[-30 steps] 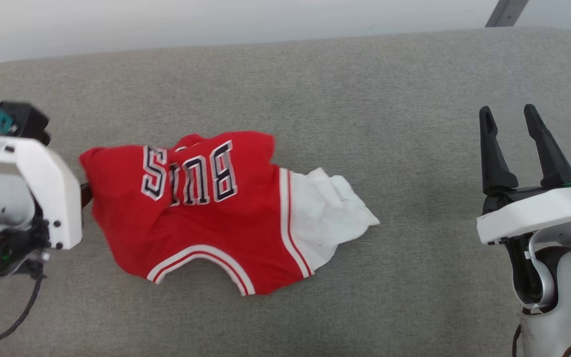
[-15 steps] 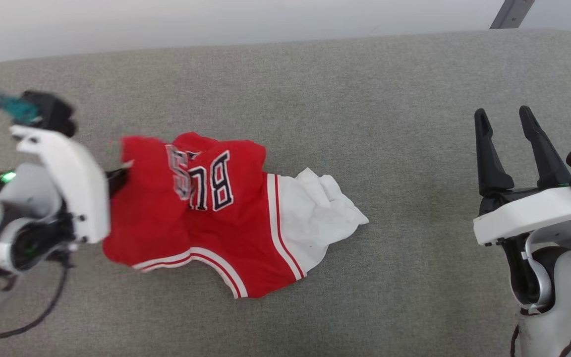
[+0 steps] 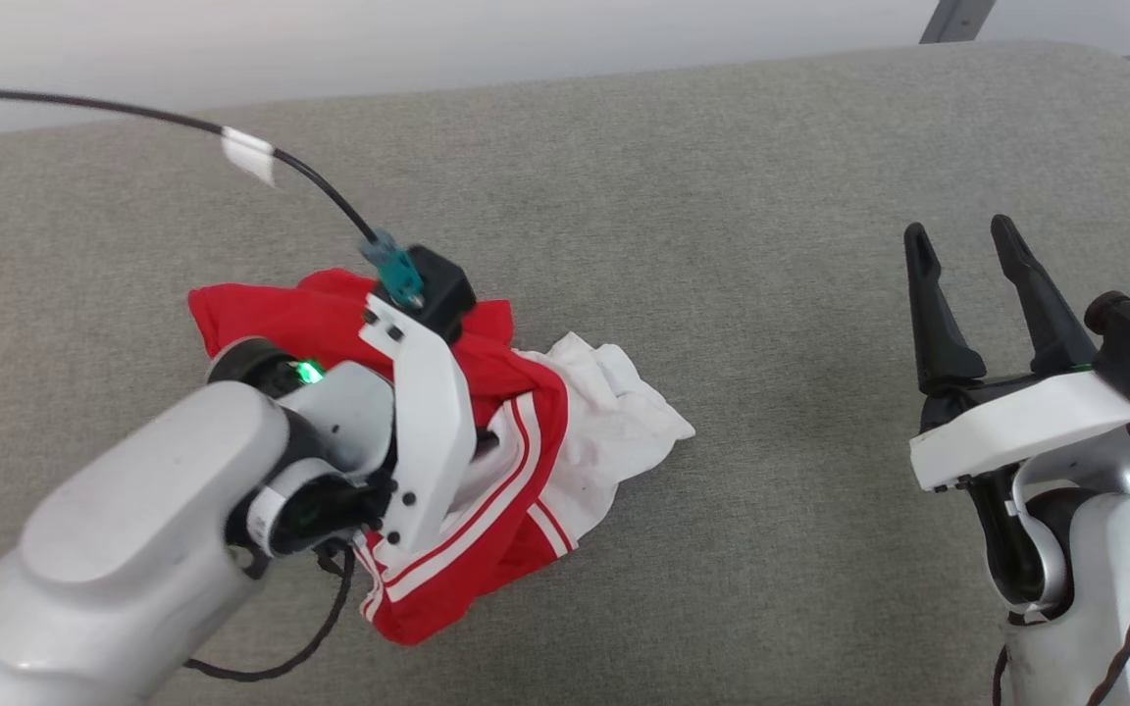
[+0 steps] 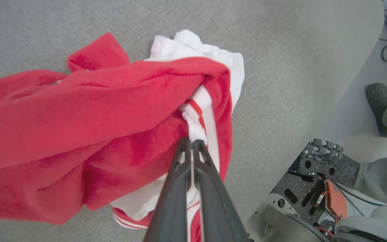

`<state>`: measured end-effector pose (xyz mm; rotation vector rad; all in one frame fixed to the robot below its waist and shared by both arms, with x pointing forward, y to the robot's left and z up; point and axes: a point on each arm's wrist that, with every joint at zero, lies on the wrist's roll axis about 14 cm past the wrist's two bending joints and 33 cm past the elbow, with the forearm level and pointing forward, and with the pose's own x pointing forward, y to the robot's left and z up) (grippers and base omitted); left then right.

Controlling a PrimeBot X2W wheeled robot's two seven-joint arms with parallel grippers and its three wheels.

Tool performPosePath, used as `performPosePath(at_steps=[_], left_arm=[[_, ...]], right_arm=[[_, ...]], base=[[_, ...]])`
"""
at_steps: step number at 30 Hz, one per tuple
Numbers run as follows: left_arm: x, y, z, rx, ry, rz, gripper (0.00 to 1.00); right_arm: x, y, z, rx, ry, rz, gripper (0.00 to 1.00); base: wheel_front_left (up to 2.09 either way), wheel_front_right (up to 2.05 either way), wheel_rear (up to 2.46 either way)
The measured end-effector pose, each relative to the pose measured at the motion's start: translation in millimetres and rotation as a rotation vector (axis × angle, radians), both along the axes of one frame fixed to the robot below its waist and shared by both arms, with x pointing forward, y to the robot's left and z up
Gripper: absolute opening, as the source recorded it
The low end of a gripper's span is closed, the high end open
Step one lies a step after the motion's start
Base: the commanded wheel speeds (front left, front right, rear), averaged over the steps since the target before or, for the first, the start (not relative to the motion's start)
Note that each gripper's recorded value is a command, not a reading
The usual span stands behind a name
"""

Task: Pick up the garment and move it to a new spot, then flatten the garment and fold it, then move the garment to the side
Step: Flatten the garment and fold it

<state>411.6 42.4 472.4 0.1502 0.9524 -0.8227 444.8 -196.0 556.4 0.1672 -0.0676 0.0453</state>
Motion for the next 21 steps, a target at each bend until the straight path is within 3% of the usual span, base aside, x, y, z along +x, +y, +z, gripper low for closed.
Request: performPosePath(at_steps=[3, 5, 6, 12, 21], left_arm=[[-2.8, -4.4, -16.6, 0.025, 0.022, -0.028, 0.0], [-5.3, -6.5, -26.7, 0.027, 0.041, -0.036, 0.47], [-5.1, -7.2, -29.7, 0.026, 0.044, -0.037, 1.0], [8.8, -5.6, -17.8, -0.032, 0.025, -0.005, 1.0], [14.9, 26.5, -4.0, 0.025, 0.039, 0.059, 1.0]], right_arm=[[-0.7, -1.6, -1.4, 0.001, 0.004, -0.004, 1.0], [-1.2, -2.4, -2.9, 0.006, 0.007, -0.005, 1.0], [-1.3, -2.4, -3.5, 0.006, 0.008, -0.006, 1.0], [0.1, -2.1, -2.5, 0.008, 0.002, -0.005, 1.0], [4.5, 1.0, 4.2, 0.01, -0.025, 0.001, 1.0]], base=[[0.0, 0.0, 0.0], [0.0, 0.0, 0.0], [0.0, 0.0, 0.0], [0.0, 0.0, 0.0], [0.0, 0.0, 0.0]])
